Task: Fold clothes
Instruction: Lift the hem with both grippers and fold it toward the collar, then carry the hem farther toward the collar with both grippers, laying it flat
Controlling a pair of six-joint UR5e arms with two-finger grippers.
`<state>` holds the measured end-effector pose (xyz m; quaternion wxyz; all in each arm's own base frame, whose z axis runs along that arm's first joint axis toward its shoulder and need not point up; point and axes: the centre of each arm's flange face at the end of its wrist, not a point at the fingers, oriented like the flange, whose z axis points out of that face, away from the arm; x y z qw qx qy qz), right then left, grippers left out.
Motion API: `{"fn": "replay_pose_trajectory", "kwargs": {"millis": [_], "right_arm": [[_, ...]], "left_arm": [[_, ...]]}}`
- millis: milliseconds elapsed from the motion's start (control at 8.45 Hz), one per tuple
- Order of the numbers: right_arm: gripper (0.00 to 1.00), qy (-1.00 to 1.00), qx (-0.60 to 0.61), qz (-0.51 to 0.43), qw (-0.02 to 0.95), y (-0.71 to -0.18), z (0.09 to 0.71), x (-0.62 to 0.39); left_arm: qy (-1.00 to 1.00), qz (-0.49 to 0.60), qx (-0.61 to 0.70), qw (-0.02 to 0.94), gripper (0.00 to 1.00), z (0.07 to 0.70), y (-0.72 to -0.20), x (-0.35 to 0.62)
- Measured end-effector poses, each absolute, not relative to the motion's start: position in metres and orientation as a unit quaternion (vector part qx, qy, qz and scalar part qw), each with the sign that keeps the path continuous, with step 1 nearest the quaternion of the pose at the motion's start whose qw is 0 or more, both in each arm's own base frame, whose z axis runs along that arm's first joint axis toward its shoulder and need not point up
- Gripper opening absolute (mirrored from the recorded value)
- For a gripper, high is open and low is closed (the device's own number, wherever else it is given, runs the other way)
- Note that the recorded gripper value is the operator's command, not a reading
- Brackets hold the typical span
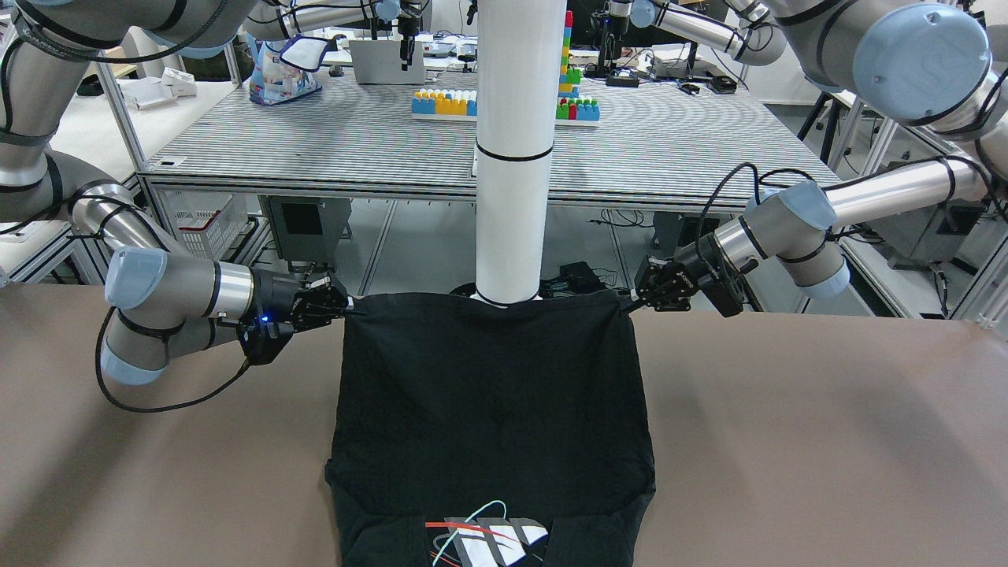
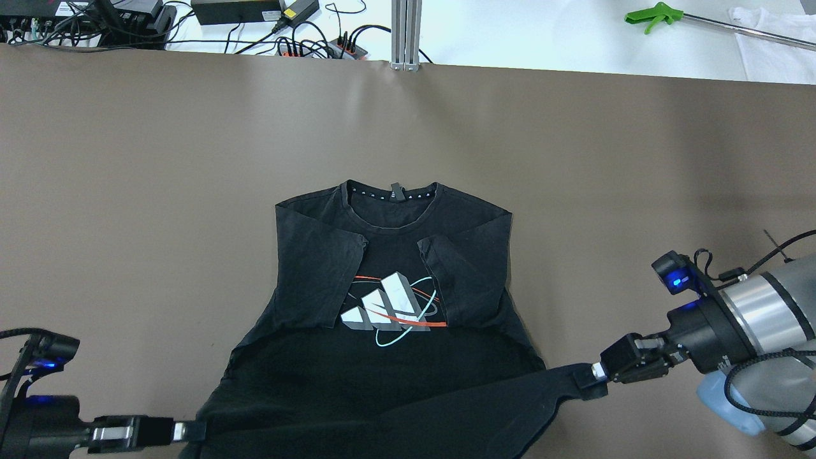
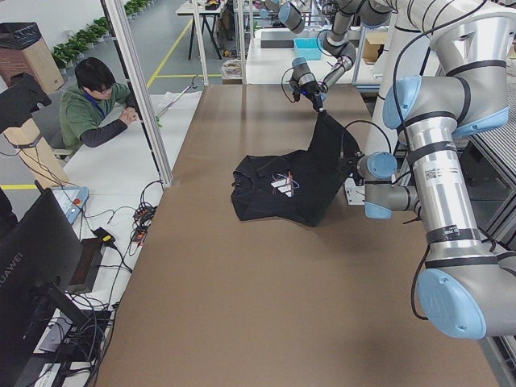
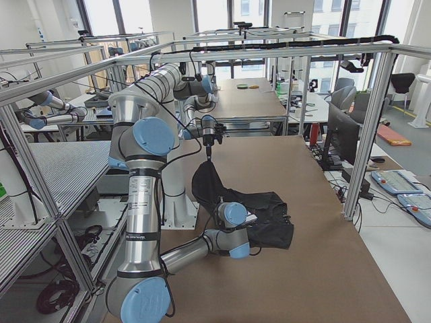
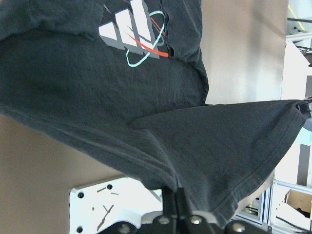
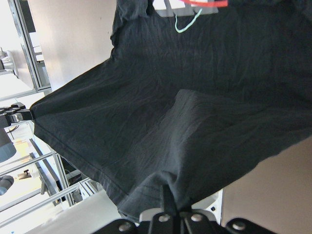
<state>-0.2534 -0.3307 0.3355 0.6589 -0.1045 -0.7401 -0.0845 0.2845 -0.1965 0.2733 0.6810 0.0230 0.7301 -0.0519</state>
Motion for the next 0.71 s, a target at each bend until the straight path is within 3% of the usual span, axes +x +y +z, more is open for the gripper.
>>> {"fn": "replay_pose_trajectory", "kwargs": {"millis": [710], "right_arm": [[0.00,-0.725,-0.006,0.017,0.689,-0.391,0.336,-0.263]], "left_arm": [[0.684,-0.161,0.059,0.709,0.00,0.282,-0.334,0.288]]}}
